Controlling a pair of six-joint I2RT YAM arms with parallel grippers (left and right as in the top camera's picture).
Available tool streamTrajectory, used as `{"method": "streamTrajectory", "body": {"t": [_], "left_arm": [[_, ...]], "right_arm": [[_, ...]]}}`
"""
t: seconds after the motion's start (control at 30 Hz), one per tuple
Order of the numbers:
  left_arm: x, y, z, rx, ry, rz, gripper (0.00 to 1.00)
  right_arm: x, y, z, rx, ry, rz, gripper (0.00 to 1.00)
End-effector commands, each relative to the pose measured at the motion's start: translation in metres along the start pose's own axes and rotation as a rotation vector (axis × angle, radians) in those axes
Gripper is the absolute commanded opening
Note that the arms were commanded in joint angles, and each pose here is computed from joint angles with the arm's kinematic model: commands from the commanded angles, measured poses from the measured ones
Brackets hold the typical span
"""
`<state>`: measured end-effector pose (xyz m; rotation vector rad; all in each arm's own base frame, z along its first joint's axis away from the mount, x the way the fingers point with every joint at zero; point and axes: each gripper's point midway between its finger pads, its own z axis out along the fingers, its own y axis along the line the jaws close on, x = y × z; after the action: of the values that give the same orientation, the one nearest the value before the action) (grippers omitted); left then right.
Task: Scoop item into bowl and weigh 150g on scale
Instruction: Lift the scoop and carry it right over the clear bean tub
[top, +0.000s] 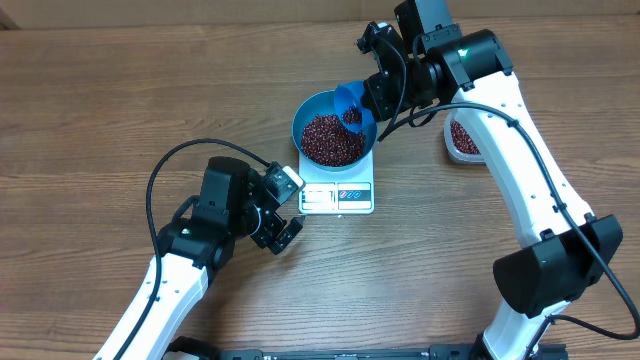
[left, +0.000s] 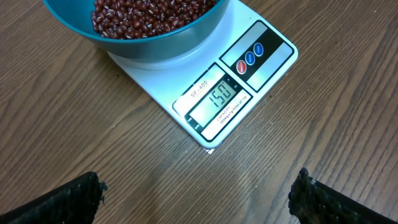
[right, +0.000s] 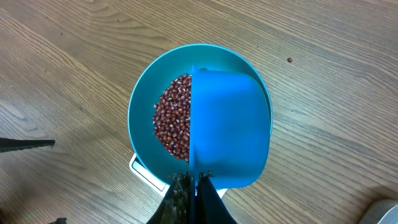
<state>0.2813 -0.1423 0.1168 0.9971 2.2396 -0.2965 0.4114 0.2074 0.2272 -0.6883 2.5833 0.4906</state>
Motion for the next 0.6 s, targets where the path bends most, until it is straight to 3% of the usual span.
{"method": "streamTrajectory", "body": {"t": [0.0,0.27,0.57], "left_arm": [[0.004,0.0,0.002,0.004,0.011,0.012,0.99],[0.004,0.0,0.002,0.004,0.011,0.012,1.0],[0.004,0.0,0.002,0.004,0.011,0.012,1.0]], "right_arm": [[-0.008,0.006,-0.022,-0.003,-0.057,-0.018,0.04],[-0.009,0.008,-0.023,-0.01,-0.06,-0.019,0.04],[-0.013,0.002,-0.046,-0.143,-0.123,0.023,0.04]]}}
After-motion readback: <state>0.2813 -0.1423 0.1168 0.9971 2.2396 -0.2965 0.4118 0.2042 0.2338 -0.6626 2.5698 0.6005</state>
